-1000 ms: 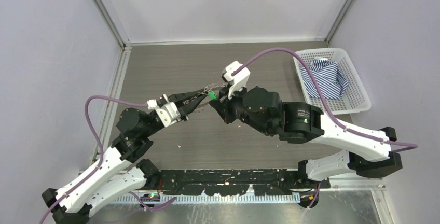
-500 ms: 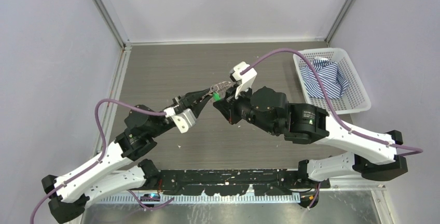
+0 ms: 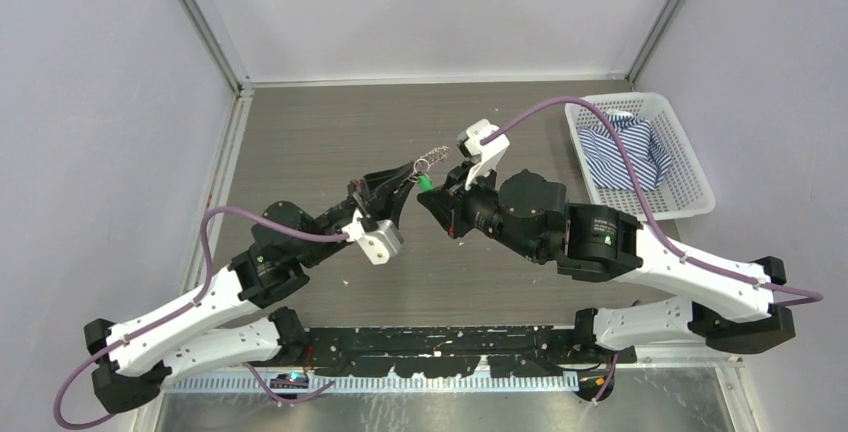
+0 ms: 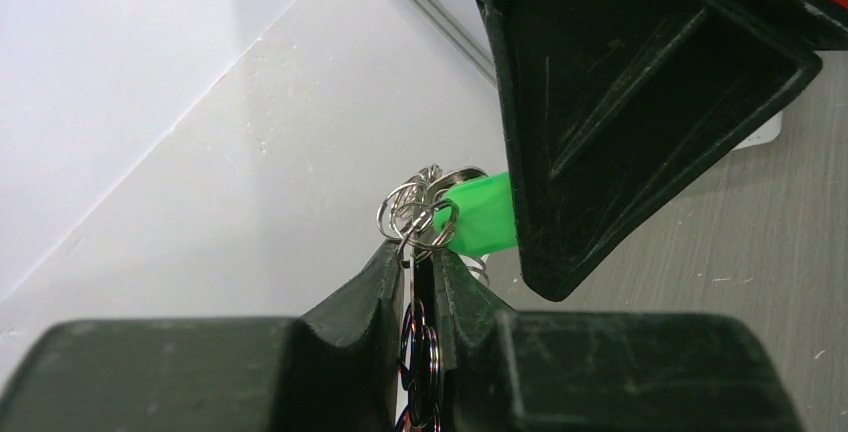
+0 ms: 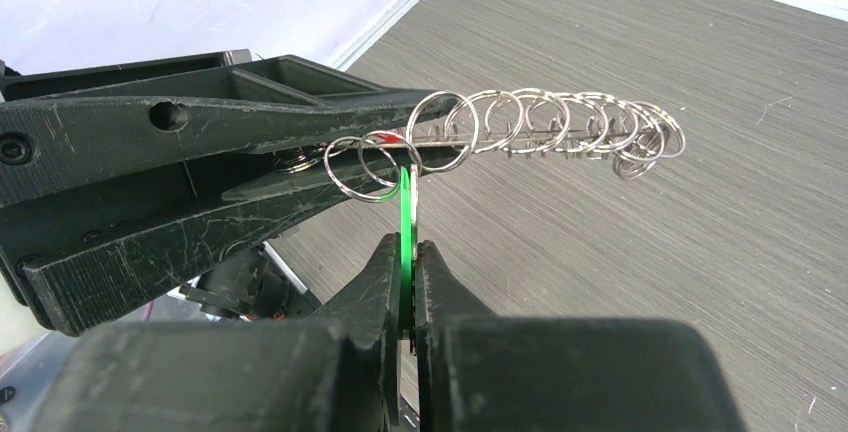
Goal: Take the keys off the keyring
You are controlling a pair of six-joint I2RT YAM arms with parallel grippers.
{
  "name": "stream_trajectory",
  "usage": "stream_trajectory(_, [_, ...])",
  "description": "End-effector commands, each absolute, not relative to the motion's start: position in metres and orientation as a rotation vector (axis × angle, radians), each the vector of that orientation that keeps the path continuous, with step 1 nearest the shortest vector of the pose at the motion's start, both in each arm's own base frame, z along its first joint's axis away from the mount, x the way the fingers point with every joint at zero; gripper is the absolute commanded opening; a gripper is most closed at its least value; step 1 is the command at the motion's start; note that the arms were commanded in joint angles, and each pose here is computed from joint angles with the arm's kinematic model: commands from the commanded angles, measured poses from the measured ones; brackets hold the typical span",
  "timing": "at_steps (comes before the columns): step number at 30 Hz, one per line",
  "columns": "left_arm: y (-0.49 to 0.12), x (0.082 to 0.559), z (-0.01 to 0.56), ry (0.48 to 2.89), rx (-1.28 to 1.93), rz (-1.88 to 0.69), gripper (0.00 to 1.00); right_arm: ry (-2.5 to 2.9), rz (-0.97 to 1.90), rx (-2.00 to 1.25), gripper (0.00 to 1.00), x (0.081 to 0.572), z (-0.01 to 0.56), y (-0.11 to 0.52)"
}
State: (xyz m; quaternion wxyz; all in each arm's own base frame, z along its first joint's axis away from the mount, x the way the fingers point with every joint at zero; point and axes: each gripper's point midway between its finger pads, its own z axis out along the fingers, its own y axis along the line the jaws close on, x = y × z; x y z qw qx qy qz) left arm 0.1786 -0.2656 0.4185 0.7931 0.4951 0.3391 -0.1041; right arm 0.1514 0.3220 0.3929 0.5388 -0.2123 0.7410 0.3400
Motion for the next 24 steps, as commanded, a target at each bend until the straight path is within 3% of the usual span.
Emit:
stream_trajectory(1, [-0.254,0.175,0.465,0.631,0.975,-0.162,0.01,1.692,0.89,-0.427,0.01,0.152,0.418,0.321])
stream_trajectory(24, [-0.247,0.177,0.48,0.613,0.95,-0.106,0.0,1.712,0.877,-0.552,0.01,0.143,0.408,0.328])
